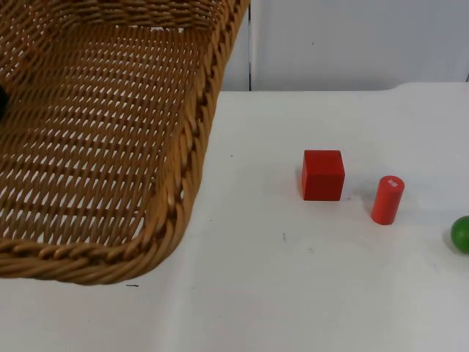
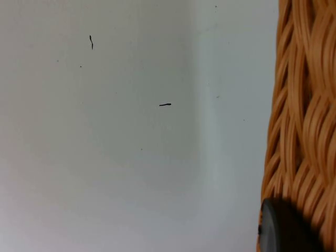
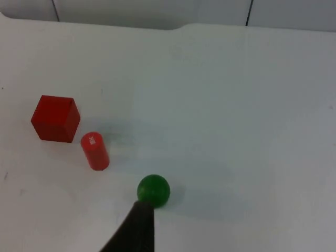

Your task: Pick up the basket with the left hand and place the object to the left of the red cylinder into the basket with the right hand.

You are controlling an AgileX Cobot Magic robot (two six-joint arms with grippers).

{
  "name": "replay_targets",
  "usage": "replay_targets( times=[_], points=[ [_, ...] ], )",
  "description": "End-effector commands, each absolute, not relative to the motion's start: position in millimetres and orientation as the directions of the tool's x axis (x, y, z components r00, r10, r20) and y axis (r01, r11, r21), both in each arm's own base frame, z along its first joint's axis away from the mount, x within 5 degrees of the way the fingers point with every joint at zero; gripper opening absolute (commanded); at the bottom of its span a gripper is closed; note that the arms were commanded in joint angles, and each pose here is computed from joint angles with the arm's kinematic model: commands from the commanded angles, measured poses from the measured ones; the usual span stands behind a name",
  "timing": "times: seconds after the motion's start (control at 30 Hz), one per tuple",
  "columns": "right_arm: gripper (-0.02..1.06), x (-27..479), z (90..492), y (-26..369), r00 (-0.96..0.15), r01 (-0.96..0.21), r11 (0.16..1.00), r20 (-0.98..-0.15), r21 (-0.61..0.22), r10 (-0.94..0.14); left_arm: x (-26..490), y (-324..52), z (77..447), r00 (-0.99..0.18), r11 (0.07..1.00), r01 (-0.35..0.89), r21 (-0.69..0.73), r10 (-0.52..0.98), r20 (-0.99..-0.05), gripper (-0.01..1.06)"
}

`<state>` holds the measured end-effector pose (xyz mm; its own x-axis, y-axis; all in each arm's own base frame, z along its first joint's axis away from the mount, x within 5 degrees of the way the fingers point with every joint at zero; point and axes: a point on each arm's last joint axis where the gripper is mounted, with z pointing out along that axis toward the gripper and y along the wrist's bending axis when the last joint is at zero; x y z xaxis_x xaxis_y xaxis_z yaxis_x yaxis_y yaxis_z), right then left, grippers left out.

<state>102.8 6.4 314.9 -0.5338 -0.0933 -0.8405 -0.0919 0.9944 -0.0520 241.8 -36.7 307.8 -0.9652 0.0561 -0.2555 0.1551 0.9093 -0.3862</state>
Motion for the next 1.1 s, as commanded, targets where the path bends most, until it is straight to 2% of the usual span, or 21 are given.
replay_targets(
  times=[0.0,0.5,0.8,0.93,1.07],
  points=[
    [1.05,115.3,322.8,7.0,-0.529,-0.092,0.994,-0.843,-0.059,-0.099,239.4,-39.9,311.9,-0.964,0.898,0.155,-0.412,0.046,-0.263,0.00],
    [1.05,188.2,350.3,12.2,-0.595,-0.097,0.994,-0.797,-0.057,-0.104,239.4,-40.2,312.1,-0.964,0.896,0.155,-0.416,0.044,-0.263,0.00],
    [1.05,238.3,360.2,16.2,-0.600,-0.151,0.982,-0.779,-0.116,-0.184,239.5,-41.5,312.8,-0.964,0.889,0.153,-0.432,0.037,-0.264,0.00],
    [1.05,258.3,365.4,19.7,-0.605,-0.162,0.982,-0.777,-0.092,-0.173,239.6,-42.2,313.2,-0.964,0.885,0.151,-0.440,0.033,-0.264,0.00],
    [1.05,289.8,364.2,25.7,-0.618,-0.219,0.972,-0.758,-0.090,-0.209,239.6,-42.4,313.3,-0.964,0.884,0.149,-0.443,0.030,-0.263,0.00]
  ],
)
